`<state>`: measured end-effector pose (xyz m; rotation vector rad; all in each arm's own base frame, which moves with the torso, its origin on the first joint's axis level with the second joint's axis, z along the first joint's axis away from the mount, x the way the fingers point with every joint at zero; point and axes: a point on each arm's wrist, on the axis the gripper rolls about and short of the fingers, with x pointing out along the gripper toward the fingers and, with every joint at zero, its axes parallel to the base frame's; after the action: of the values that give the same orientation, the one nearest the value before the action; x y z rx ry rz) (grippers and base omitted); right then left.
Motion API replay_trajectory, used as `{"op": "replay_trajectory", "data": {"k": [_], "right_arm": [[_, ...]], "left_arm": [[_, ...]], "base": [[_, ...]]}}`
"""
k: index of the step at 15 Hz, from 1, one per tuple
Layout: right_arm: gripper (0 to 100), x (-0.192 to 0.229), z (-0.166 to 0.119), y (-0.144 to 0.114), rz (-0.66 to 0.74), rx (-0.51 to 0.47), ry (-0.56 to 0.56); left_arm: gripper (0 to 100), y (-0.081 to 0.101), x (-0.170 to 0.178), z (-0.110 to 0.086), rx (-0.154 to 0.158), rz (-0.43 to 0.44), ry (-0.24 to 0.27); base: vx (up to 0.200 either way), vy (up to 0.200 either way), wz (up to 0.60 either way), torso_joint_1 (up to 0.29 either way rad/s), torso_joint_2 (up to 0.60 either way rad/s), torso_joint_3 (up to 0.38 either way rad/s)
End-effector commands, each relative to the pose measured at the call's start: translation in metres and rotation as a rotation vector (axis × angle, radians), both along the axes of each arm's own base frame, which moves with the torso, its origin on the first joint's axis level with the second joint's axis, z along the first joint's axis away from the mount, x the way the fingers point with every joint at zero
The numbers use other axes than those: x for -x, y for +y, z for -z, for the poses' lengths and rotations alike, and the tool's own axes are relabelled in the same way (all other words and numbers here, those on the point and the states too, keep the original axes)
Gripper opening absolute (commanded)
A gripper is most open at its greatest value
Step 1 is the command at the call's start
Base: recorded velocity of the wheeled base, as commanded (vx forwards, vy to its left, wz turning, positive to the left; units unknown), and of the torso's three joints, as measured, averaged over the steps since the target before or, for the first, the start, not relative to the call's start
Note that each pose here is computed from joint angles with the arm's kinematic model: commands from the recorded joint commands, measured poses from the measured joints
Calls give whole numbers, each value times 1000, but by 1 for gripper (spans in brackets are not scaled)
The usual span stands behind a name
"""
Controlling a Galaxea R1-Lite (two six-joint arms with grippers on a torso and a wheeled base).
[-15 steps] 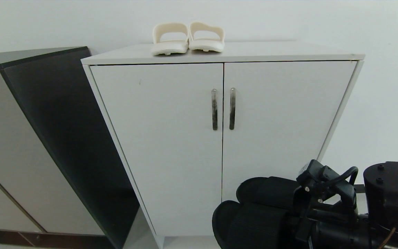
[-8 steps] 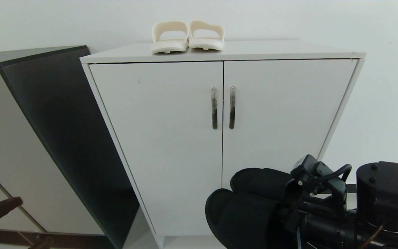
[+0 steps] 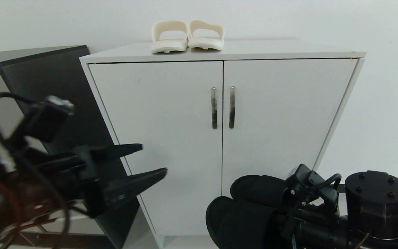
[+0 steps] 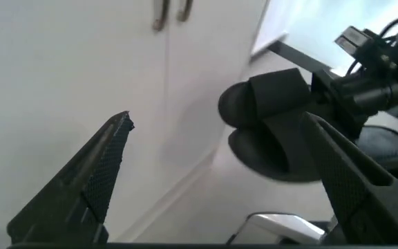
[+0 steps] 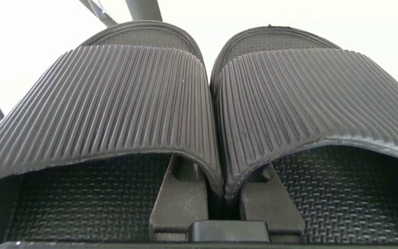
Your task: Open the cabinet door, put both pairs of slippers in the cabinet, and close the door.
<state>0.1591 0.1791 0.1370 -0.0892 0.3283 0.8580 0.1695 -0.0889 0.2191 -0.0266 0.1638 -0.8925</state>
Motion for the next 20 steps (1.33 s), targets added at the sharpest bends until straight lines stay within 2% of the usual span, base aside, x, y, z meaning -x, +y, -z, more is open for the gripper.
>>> {"op": "replay_trajectory", "data": {"k": [1, 2, 3, 4, 5, 6, 7, 10, 11, 13, 16, 20], "right_arm": [[0, -1, 2, 1, -1, 6, 5], [0, -1, 2, 2, -1, 6, 5], [0, -2, 2, 3, -2, 6, 5], [0, -2, 2, 3, -2, 6, 5], [0, -2, 2, 3, -2, 7, 6], [0, -3, 3, 3, -2, 8, 7], [0, -3, 3, 3, -2, 8, 7], [0, -3, 3, 3, -2, 9, 8], [0, -3, 3, 3, -3, 11, 6], [0, -2, 4, 3, -7, 22, -4], [0, -2, 4, 2, -7, 24, -4], [0, -2, 6, 2, -7, 28, 0]], "left_arm": [[100, -57, -42, 10, -14, 125, 53], [100, -60, -46, 6, -11, 126, 46], [100, -70, -51, -5, 11, 151, 31], [100, -80, -50, -17, 52, 188, 49], [100, -87, -53, -26, 88, 228, 89], [100, -91, -57, -33, 104, 276, 102], [100, -93, -59, -34, 108, 291, 106], [100, -115, -65, -45, 168, 338, 157], [100, -121, -66, -47, 173, 341, 154], [100, -129, -71, -54, 192, 294, 135], [100, -129, -76, -58, 199, 248, 114], [100, -124, -89, -51, 176, 152, 93]], "base": [[0, 0, 0, 0, 0, 0], [0, 0, 0, 0, 0, 0], [0, 0, 0, 0, 0, 0], [0, 0, 0, 0, 0, 0], [0, 0, 0, 0, 0, 0], [0, 0, 0, 0, 0, 0], [0, 0, 0, 0, 0, 0], [0, 0, 0, 0, 0, 0], [0, 0, 0, 0, 0, 0], [0, 0, 0, 0, 0, 0], [0, 0, 0, 0, 0, 0], [0, 0, 0, 0, 0, 0]]}}
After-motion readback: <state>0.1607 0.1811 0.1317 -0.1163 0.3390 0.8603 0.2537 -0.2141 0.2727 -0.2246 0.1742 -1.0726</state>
